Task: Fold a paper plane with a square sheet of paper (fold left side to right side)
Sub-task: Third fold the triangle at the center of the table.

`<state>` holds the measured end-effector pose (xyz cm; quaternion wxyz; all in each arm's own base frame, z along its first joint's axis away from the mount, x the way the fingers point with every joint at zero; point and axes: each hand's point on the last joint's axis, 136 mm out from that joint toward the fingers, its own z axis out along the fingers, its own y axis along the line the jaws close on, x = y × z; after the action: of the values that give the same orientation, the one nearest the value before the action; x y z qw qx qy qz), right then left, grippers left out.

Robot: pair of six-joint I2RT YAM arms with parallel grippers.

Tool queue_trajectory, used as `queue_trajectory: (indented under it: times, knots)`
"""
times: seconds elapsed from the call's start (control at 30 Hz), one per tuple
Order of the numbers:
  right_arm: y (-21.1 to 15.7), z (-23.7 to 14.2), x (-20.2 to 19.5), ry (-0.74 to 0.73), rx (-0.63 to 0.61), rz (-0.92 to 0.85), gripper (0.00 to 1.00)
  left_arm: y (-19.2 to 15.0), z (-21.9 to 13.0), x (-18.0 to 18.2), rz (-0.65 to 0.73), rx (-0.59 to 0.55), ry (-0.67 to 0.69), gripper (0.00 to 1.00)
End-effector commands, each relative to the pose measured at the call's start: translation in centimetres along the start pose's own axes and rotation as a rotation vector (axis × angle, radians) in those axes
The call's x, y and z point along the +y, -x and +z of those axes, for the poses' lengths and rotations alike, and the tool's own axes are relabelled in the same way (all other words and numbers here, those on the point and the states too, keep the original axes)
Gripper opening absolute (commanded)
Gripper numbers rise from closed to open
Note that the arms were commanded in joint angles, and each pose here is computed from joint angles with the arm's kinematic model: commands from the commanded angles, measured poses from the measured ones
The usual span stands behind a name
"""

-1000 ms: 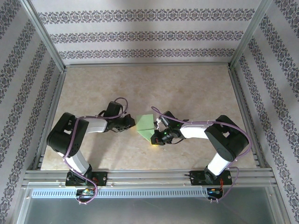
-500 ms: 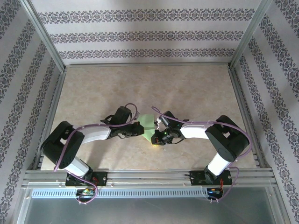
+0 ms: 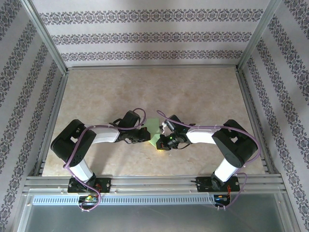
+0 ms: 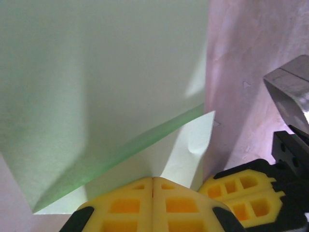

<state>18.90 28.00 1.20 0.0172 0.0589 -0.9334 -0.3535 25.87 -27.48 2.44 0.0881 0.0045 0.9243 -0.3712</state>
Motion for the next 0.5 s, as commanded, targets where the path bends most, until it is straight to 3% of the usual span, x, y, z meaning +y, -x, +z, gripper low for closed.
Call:
queue_trajectory:
  times: [0.0,0.47]
  knots:
    - [-1.5,-0.3,-5.5,-0.223,0.020,0.097,0.00,0.2,0.2,0.4,0.002,0.007,0.052,0.06]
    - [1.5,-1.5,1.1,-0.049,-0.050,0.041,0.00,-1.4,0.5,3.8,-0.056,0.081,0.205,0.05]
